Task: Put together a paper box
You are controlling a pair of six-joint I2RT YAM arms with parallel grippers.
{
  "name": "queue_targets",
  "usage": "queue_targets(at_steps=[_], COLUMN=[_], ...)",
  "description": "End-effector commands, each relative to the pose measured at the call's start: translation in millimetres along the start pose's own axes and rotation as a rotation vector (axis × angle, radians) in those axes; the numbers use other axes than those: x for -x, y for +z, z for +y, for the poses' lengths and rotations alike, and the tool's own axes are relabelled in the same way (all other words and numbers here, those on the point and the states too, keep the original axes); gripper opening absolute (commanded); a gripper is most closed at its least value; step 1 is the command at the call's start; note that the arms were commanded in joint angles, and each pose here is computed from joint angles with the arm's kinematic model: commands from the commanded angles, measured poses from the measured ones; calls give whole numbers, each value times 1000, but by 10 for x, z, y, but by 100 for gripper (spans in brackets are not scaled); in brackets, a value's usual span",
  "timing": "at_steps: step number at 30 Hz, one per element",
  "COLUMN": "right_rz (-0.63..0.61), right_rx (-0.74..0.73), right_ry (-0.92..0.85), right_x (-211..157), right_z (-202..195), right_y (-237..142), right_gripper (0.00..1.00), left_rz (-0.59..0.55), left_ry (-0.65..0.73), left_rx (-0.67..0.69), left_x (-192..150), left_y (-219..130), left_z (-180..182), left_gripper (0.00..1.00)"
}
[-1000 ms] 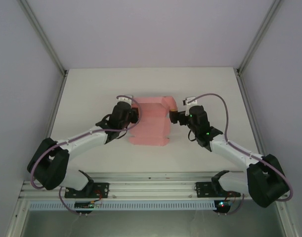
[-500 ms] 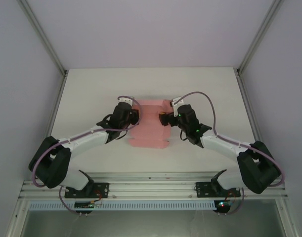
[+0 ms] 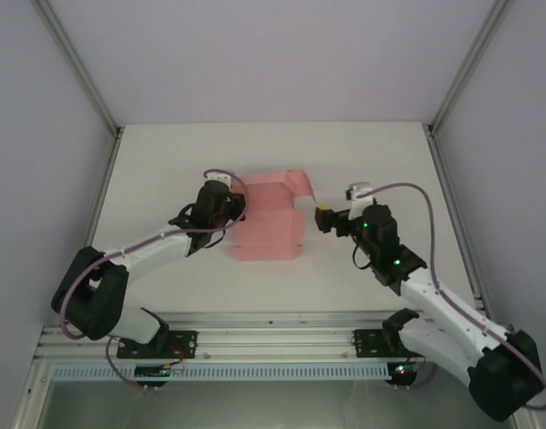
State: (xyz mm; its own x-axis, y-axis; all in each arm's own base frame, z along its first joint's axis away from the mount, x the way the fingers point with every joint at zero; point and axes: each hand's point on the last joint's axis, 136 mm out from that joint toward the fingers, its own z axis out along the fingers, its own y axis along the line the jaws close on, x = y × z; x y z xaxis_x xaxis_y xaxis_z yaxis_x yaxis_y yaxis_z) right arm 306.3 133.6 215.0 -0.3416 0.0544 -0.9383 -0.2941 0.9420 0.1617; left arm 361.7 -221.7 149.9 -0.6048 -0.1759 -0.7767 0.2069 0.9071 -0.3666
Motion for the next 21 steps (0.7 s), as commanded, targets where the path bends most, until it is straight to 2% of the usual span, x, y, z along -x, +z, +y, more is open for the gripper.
queue_targets(at_steps=[1, 6, 11, 16, 21], right_rz=[87, 165, 241, 309, 344], right_rx=[-15, 9, 71, 213, 330], right_ry=[131, 232, 187, 148, 61], right_x=[-129, -59, -22, -59, -159], right_z=[-244, -465, -407, -70, 380], right_y=[-40, 114, 420, 643, 661], right_gripper=[99, 99, 98, 96, 96], left_rz=[-1, 4, 12, 15, 14], left_ry=[-5, 12, 30, 33, 21], left_rx=[-74, -115, -168, -184, -163], left_x=[2, -19, -41, -46, -46], left_y=[6, -14, -36, -39, -18], left_z=[-125, -186, -276, -300, -265], left_gripper=[0, 0, 0, 0, 0])
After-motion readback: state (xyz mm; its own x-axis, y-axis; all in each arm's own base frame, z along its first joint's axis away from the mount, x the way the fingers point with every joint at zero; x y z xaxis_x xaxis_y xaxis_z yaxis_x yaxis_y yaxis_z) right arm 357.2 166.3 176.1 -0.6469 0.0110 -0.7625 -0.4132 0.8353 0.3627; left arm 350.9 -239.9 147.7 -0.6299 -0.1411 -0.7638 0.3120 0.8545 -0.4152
